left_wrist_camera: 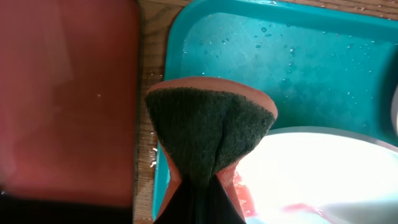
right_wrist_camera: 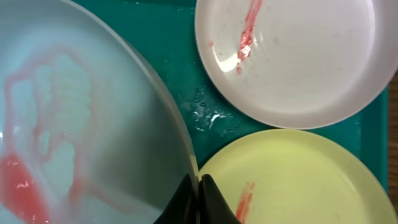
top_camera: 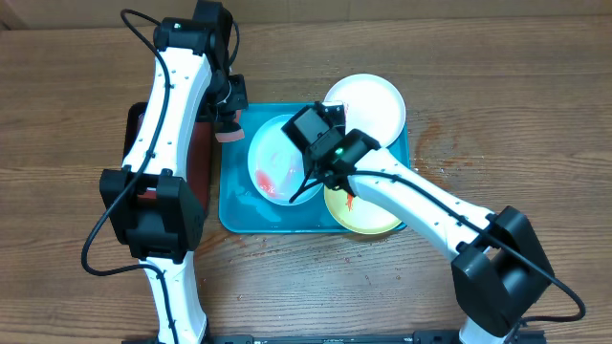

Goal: Clean dirty plates on tray and stack at the side
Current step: 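Lift the light blue plate with the right gripper, raise left gripper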

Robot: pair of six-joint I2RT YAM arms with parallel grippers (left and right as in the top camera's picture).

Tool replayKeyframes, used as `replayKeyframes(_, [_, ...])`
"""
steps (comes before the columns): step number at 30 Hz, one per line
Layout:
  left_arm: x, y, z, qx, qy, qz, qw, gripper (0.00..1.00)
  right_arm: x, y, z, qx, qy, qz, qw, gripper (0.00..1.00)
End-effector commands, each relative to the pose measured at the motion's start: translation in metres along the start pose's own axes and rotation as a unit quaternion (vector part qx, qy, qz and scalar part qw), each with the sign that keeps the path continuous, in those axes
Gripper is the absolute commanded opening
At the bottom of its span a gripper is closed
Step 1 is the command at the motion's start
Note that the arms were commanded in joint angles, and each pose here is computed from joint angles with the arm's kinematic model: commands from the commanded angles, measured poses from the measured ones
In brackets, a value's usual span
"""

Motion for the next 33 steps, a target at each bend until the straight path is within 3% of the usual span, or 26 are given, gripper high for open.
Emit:
replayKeyframes(1, [-0.004,-0.006,0.002,0.01,-0.005,-0.012,1.0,0.04,-0.023,-0.005,0.022,-0.006,-0.08,-0.045,0.996,0.04])
replayKeyframes(15, [-0.003,-0.005,0.001,0.01,-0.003,-0.012,1.0,0.04,-0.077,-0.002,0.034,-0.058,-0.257,-0.164,0.951,0.04])
replayKeyframes(33, [-0.003,-0.006,0.0,0.01,-0.002,-0.012,1.0,0.04,-0.14,-0.005,0.053,-0.054,-0.424,-0.256,0.867,0.04])
Point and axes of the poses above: each gripper's point midway between its finger pads, its own x axis out along the fingers, its own y axis along the line the jaws close on, z = x × y, the point moved 1 cm from there along -x, back along the fingers, and after that the axes turned 10 degrees about x, right-handed, at the moved point
